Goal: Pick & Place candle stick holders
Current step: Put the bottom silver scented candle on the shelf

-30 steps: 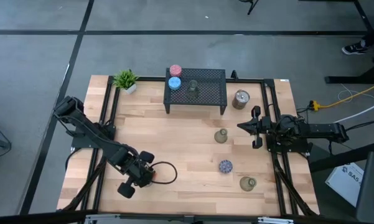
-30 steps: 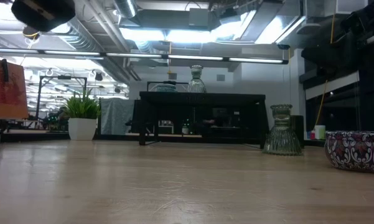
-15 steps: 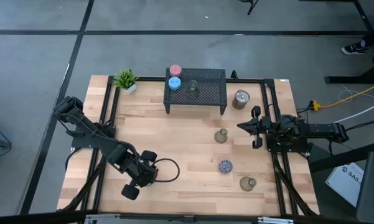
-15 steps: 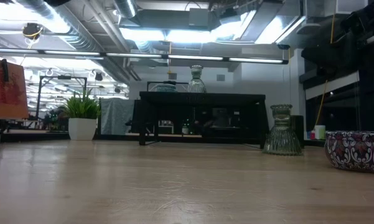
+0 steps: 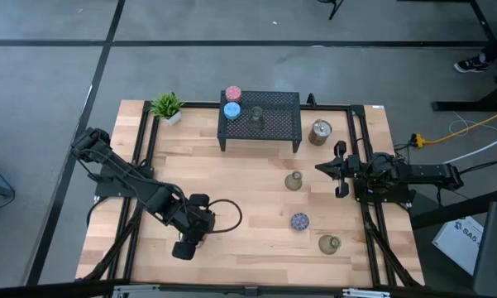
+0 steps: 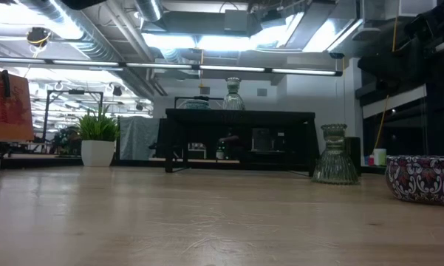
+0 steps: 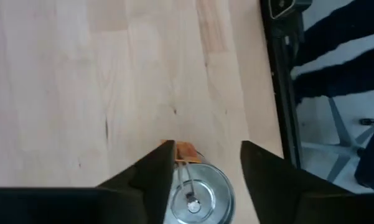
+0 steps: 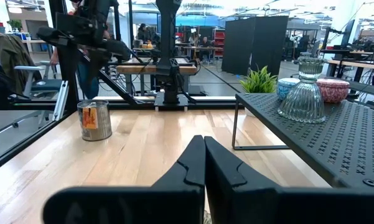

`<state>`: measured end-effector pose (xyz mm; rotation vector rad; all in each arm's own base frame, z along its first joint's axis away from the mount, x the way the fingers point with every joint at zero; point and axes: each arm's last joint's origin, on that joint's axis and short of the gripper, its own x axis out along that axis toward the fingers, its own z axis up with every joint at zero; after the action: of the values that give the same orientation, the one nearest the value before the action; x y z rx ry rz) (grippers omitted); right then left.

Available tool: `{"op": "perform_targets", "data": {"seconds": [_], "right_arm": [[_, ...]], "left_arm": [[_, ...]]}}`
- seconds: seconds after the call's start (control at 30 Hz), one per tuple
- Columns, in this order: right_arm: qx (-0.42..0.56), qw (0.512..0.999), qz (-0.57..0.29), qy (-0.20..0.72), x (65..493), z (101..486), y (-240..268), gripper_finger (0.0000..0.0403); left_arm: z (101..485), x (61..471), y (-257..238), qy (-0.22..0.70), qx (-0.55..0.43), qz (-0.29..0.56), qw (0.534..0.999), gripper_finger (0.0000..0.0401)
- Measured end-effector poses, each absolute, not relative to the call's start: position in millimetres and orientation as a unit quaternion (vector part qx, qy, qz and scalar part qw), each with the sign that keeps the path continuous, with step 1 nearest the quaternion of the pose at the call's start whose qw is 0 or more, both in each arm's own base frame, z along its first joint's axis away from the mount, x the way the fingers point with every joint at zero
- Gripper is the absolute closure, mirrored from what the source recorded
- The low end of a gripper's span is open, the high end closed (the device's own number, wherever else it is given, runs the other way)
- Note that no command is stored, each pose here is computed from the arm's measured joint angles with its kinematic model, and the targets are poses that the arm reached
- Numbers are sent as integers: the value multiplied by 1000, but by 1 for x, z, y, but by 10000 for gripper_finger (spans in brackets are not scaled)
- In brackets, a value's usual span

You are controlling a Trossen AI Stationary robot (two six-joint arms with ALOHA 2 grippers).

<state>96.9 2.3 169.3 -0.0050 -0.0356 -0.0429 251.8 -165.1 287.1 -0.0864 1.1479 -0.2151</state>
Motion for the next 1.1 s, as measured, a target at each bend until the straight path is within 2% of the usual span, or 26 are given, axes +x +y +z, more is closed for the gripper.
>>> {"op": "perform_targets", "data": {"seconds": [0.3, 0.6, 0.87, 1.1], "right_arm": [[-3, 1000, -21, -18, 97, 169, 2, 402], [-3, 1000, -21, -18, 97, 169, 2, 402], [-3, 1000, -21, -18, 97, 169, 2, 402], [-3, 1000, -21, -18, 97, 169, 2, 402]], "left_arm": [[284, 241, -170, 553, 2, -78, 829, 127], [283, 220, -189, 557, 57, -87, 824, 57], [272, 208, -196, 571, 66, -85, 814, 8], [267, 206, -196, 576, 71, -80, 811, 1]]}}
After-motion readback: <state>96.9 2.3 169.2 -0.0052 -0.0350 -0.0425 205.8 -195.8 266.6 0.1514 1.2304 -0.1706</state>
